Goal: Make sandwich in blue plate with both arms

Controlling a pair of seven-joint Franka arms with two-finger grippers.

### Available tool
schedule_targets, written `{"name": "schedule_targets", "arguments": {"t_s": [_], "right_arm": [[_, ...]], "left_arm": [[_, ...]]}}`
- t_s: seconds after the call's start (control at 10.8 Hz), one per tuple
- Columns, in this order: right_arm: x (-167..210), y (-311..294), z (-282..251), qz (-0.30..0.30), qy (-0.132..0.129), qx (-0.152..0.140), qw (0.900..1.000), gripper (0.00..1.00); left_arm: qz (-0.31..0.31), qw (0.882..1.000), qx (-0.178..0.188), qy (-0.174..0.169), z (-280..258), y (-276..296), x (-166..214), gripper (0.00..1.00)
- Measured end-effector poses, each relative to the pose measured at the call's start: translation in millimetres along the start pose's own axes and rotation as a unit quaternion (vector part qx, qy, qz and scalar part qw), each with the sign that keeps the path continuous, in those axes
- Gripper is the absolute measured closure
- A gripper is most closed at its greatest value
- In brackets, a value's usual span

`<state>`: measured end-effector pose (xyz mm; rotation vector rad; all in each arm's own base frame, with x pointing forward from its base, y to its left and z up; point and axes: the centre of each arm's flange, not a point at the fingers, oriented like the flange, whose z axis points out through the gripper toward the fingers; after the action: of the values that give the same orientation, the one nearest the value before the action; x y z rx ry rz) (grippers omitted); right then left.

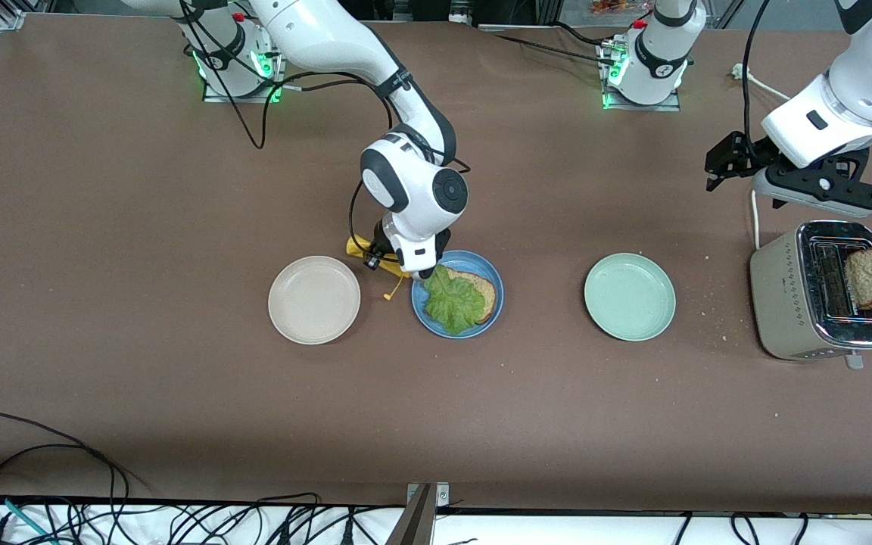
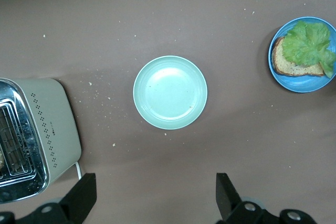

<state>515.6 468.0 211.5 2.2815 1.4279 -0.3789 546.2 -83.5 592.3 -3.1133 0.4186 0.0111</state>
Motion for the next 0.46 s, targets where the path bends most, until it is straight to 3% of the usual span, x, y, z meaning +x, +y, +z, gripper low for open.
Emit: {"name": "schedule_targets", "arguments": {"t_s": [0.46], "right_arm": [[0.2,4.2,-7.7,-0.002,-0.008,-0.018,1.0,0.91]], "left_arm": [[-0.002,1.0,0.0,0.0,0.0,-2.4,-0.3,0.0]]}}
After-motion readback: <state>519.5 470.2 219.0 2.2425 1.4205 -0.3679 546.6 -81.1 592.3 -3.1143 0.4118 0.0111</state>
